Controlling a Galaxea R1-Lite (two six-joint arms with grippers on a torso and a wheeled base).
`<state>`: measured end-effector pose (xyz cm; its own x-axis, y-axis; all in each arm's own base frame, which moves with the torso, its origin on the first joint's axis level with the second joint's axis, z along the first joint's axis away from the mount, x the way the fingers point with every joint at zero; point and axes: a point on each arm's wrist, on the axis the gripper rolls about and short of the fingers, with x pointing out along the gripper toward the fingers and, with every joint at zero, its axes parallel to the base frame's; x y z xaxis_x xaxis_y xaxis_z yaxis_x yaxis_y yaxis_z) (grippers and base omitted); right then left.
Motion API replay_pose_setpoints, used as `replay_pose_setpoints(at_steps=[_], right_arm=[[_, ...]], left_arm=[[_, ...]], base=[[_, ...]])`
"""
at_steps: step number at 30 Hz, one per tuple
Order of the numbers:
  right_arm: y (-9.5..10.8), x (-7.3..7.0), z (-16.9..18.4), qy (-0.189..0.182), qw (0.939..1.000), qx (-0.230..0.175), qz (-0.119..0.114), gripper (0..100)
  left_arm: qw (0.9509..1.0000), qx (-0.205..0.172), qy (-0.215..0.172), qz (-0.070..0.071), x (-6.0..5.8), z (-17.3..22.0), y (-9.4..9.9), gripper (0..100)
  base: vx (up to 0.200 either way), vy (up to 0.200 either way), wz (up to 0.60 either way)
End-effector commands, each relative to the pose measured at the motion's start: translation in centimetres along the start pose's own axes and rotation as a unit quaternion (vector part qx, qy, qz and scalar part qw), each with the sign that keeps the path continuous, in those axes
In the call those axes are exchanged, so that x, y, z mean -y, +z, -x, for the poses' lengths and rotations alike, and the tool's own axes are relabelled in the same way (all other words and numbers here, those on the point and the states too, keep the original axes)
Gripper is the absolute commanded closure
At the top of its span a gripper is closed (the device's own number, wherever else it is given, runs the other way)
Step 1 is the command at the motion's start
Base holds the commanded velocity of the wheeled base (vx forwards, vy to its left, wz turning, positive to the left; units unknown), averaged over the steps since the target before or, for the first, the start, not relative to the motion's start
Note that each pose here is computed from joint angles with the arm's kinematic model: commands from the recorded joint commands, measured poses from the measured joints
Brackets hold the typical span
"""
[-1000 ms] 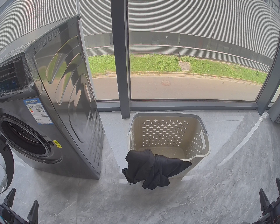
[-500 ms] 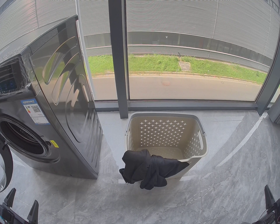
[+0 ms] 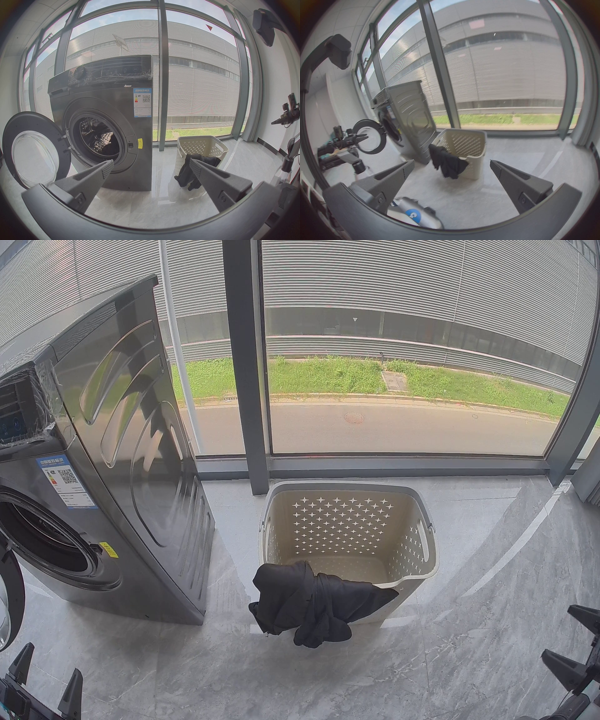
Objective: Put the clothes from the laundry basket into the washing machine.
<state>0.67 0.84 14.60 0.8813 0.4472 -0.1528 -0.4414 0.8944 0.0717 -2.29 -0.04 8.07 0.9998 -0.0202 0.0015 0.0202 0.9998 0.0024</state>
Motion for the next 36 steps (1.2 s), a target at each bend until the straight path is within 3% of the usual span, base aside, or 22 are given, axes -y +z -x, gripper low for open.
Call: replay_pose_setpoints(at_steps=[1, 7, 17, 24, 30, 36], right_arm=[[0.3, 0.8, -6.2, 0.121, 0.9796, -0.152, -0.051, 0], [0.3, 0.9, -10.1, 0.140, 0.9701, -0.188, -0.063, 0], [-1.1, 1.7, -15.4, 0.124, 0.9638, -0.225, -0.074, 0], [-2.6, 1.1, -18.5, 0.112, 0.9592, -0.247, -0.079, 0], [-4.2, 0.7, -21.0, 0.094, 0.9606, -0.250, -0.075, 0], [-6.4, 0.2, -23.9, 0.067, 0.9657, -0.239, -0.075, 0]], left_arm=[[1.0000, -0.001, 0.000, 0.000, 0.0, 0.0, -0.5, 0], [1.0000, -0.001, 0.000, 0.000, 0.0, 0.0, -0.5, 0], [1.0000, -0.001, 0.000, 0.000, 0.0, 0.0, -0.5, 0], [1.0000, -0.001, 0.000, 0.000, 0.0, 0.0, -0.5, 0], [1.0000, -0.001, 0.000, 0.000, 0.0, 0.0, -0.5, 0], [1.0000, -0.001, 0.000, 0.000, 0.0, 0.0, -0.5, 0]], base=[[0.000, 0.000, 0.00], [0.000, 0.000, 0.00], [0.000, 0.000, 0.00], [0.000, 0.000, 0.00], [0.000, 0.000, 0.00], [0.000, 0.000, 0.00]])
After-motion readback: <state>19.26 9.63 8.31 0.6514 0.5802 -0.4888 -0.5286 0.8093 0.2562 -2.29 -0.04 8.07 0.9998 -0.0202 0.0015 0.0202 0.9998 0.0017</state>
